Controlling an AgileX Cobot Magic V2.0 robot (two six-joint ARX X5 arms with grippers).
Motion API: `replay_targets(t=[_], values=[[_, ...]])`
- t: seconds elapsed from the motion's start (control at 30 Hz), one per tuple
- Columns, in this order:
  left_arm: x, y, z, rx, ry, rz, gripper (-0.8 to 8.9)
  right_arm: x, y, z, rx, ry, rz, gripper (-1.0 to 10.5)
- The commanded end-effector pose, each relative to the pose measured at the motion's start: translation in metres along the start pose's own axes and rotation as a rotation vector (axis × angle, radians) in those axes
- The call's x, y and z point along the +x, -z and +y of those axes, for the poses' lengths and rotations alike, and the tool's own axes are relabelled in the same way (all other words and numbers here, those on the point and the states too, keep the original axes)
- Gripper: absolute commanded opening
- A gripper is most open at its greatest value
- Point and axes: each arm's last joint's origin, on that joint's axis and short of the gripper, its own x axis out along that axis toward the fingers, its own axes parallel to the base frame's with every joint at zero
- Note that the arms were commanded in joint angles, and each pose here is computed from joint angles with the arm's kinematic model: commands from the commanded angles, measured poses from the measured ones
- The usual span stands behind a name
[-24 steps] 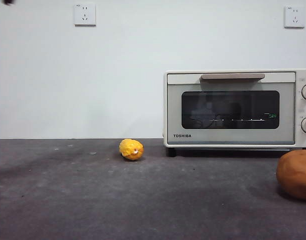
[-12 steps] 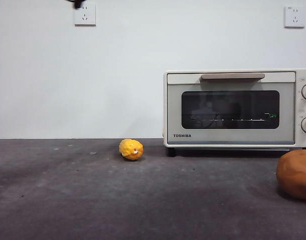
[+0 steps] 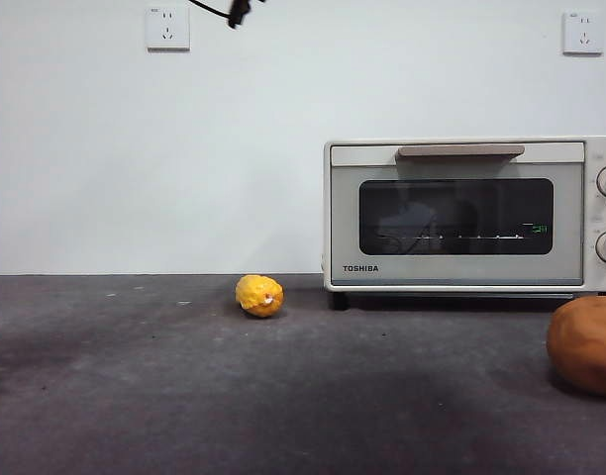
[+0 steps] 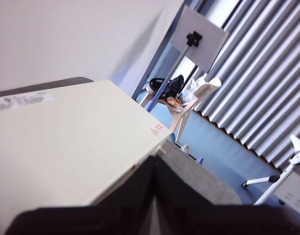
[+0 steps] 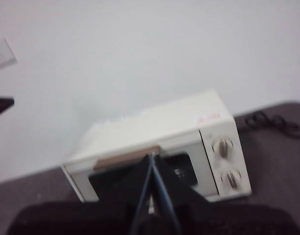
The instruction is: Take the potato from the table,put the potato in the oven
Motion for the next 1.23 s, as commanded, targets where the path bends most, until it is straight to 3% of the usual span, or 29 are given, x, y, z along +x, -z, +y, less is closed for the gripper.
replay_targets(t=[0.03,0.27,0.37,0.47,0.6,0.73,0.97,1.23], values=[[0.02,0.004,0.008,0.059,0.006,0.023,-0.04,0.005,-0.008,0.002,-0.007,0.018,0.065,0.0],[0.06,0.016,0.024,0.148,-0.041,0.064,-0.04,0.01,-0.041,0.011,-0.012,0.087,0.144,0.0],[0.072,0.026,0.026,0.22,-0.043,0.087,-0.05,0.011,-0.053,0.014,-0.053,0.103,0.207,0.0],[0.082,0.035,0.022,0.377,-0.106,0.114,-0.05,0.013,-0.063,0.017,-0.09,0.115,0.254,0.0],[0.095,0.044,0.003,0.677,-0.186,0.148,-0.09,0.019,-0.07,0.019,-0.141,0.107,0.28,0.0],[0.107,0.052,-0.017,0.804,-0.195,0.167,-0.09,0.024,-0.069,0.018,-0.157,0.111,0.308,0.0],[0.125,0.07,-0.032,0.91,-0.226,0.211,-0.1,0.025,-0.067,0.019,-0.186,0.091,0.332,0.0],[0.138,0.088,-0.019,0.913,-0.208,0.268,-0.1,0.025,-0.066,0.021,-0.21,0.05,0.341,0.0]])
